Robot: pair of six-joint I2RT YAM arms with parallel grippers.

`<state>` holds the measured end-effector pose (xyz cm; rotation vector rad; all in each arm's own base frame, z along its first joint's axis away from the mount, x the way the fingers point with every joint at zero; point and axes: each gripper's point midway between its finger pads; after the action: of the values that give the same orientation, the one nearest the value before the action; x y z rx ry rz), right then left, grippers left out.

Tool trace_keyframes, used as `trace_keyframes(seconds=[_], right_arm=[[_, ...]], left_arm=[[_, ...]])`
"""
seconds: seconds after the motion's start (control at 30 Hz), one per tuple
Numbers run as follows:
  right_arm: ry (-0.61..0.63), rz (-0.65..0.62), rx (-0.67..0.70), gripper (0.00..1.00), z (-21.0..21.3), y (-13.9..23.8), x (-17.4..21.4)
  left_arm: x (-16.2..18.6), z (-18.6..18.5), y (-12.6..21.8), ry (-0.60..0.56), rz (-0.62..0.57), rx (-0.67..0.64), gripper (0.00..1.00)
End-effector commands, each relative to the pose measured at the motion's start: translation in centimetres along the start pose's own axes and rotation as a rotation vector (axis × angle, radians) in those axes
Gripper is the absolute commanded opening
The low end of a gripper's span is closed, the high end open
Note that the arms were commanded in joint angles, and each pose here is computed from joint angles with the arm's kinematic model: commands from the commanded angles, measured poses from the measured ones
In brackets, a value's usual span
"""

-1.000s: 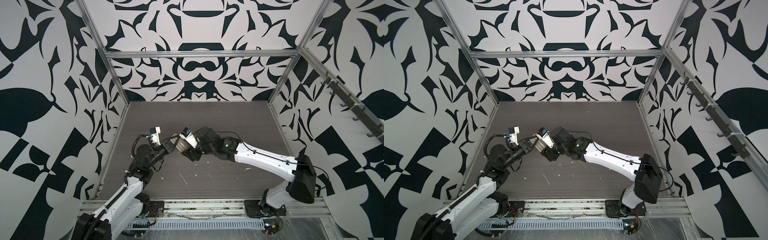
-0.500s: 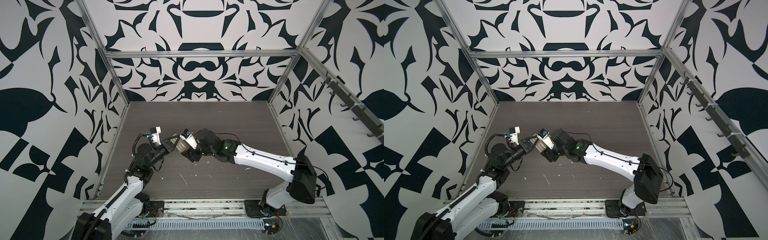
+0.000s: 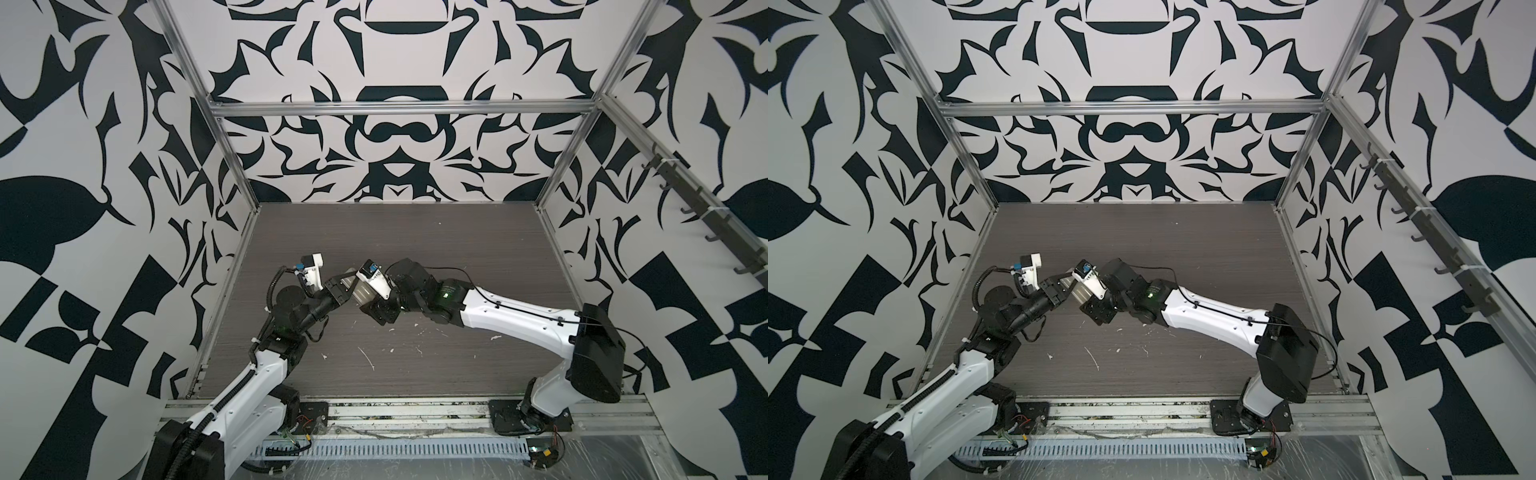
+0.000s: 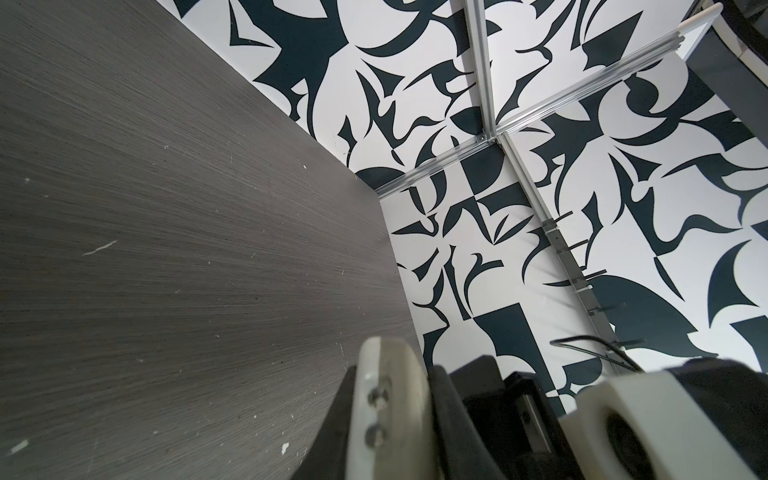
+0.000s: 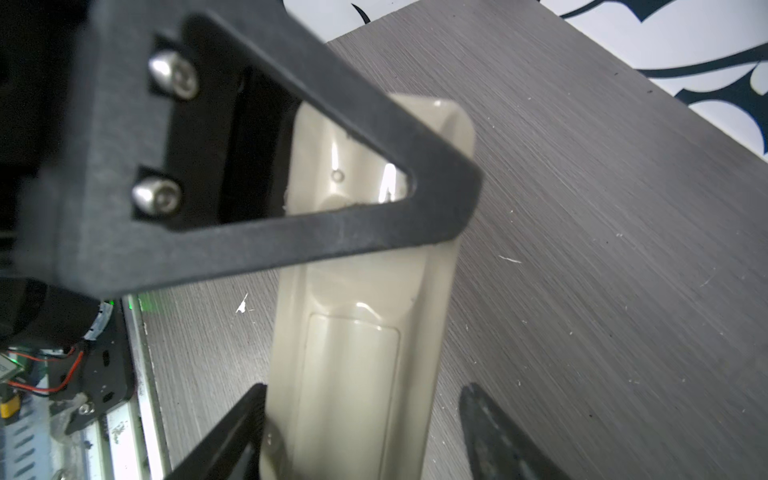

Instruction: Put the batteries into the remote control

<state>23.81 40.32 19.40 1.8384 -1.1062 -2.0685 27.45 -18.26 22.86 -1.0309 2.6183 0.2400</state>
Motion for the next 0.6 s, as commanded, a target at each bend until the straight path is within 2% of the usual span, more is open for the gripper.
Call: trace_keyframes(seconds=[0.0,0.13,0.33,0.57], right_arm=[[0.006,-0.048,0.004,0.66,-0.11,0.14,-1.26],[0.02,-0.045,0.012,0.54,-0.3,0.33,-1.5],[0.04,-0.035,0.007,0.46,-0.24,0.25,-1.65],[0.035,-0.045,0.014,0.3,-0.43,0.27,-2.07]], left_arm=[[-1.19,-2.6,-0.07,-0.035,-0.035,0.066,0.0],[-1.33,-2.85,-0.34,-0.038,-0.033,0.079,0.0],[-1.42,-3.21,-0.57,-0.027,-0.029,0.096,0.0],[-1.25,-3.11,-0.55,-0.026,-0.022,0.095,0.0]])
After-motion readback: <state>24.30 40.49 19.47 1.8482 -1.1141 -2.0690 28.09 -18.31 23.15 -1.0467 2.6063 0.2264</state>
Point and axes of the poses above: each gripper's point midway between its finger pads, its own y axis back along the fingers, its own z axis along the line the jaws close on, x = y × z, and after that the axes turned 8 degrees about y, right-handed
